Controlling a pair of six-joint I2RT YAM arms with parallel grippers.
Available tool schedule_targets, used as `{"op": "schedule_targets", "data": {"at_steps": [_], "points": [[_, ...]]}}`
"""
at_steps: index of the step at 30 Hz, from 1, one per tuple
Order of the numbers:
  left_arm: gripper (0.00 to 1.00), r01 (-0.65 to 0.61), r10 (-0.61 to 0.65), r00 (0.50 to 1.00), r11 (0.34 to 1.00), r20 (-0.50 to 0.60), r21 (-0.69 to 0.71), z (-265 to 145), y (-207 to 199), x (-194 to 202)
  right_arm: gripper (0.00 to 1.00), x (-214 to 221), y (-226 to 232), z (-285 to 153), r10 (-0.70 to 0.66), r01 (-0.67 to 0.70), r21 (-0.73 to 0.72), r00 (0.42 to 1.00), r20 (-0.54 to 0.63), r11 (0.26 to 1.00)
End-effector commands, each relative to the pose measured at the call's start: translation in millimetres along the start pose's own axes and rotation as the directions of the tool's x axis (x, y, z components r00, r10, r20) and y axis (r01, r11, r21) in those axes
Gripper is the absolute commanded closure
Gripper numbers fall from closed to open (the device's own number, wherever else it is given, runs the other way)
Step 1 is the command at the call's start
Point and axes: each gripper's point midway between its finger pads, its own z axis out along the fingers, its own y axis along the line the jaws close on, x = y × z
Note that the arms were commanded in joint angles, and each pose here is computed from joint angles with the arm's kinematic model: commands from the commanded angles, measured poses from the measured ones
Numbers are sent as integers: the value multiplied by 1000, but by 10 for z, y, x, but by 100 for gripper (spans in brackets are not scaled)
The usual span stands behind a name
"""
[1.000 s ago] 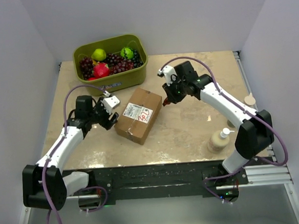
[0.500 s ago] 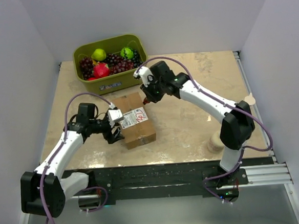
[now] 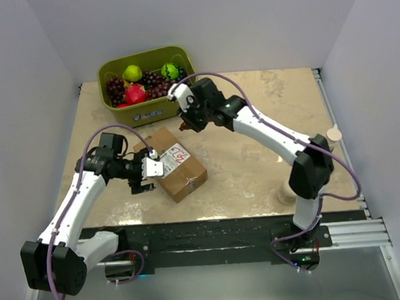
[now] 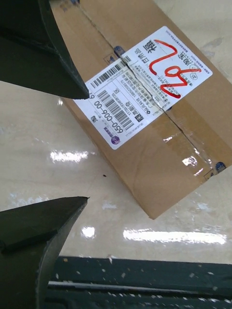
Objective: Unpack the express box
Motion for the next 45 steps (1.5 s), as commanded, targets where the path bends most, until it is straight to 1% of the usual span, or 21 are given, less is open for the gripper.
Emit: {"op": "schedule_targets", "data": {"at_steps": [1,6,10,15,16,17,18,20,22,23,25,26,28,29,32,34,35,37,41,43,45], "points": [[10,-366,365,931,926,-32,-95,-132,212,-126,100,-118,-248,-695,-3,-5,94,996,87,996],[9,-561,561,828,828,-13,-17,101,235,-225,100,215,-607,-1069,122,-133,149,989,81,980],[9,-627,629,777,775,-6,81,339,168,-177,100,233,-826,-1274,167,-190,194,977,129,962],[9,-678,676,735,733,54,49,603,113,-426,100,297,-992,-1412,210,-238,218,967,146,947],[9,-665,662,746,746,69,39,664,74,-449,100,302,-1014,-1459,209,-240,228,966,152,944],[9,-598,594,799,801,95,23,707,42,-512,100,331,-1027,-1481,217,-247,235,965,148,940],[9,-604,602,788,796,125,-29,774,83,-687,100,385,-1073,-1524,229,-261,247,962,148,933],[9,-508,505,844,861,182,-33,865,-7,-812,100,433,-1114,-1613,233,-267,274,960,153,924],[10,-475,472,855,879,214,-41,946,-17,-904,100,547,-1172,-1635,231,-259,303,965,128,917],[11,-404,400,889,914,225,-28,997,-65,-944,100,600,-1195,-1637,240,-264,316,964,112,912],[10,-353,361,896,932,258,-78,1092,12,-1072,100,639,-1325,-1709,267,-290,339,957,114,895],[11,-234,255,934,966,251,-108,1130,78,-1096,100,666,-1357,-1712,277,-297,342,955,107,892],[11,-155,203,935,971,289,-182,1217,319,-1232,100,695,-1439,-1733,294,-316,354,949,117,880],[11,-67,130,952,971,275,-229,1243,467,-1214,100,672,-1471,-1748,296,-325,356,946,134,876],[10,32,62,962,942,267,-335,1348,917,-1331,100,675,-1542,-1795,346,-391,345,919,188,853],[10,53,46,968,924,248,-378,1442,1196,-1429,100,660,-1515,-1795,368,-419,317,906,209,851],[10,73,5,978,926,207,-370,1587,1265,-1318,100,714,-1506,-1787,389,-438,308,897,209,845],[11,98,-8,973,917,229,-388,1565,1489,-1535,100,716,-1433,-1724,432,-480,250,874,224,841],[11,103,-26,960,959,280,-264,1431,1436,-1753,100,734,-1338,-1670,581,-627,99,762,286,773],[9,110,-40,945,973,324,-201,1265,1374,-1833,100,627,-1359,-1701,644,-694,28,682,348,720],[7,124,-57,941,975,335,-184,1065,1387,-1885,100,660,-1295,-1648,718,-746,-74,603,347,662]]}}
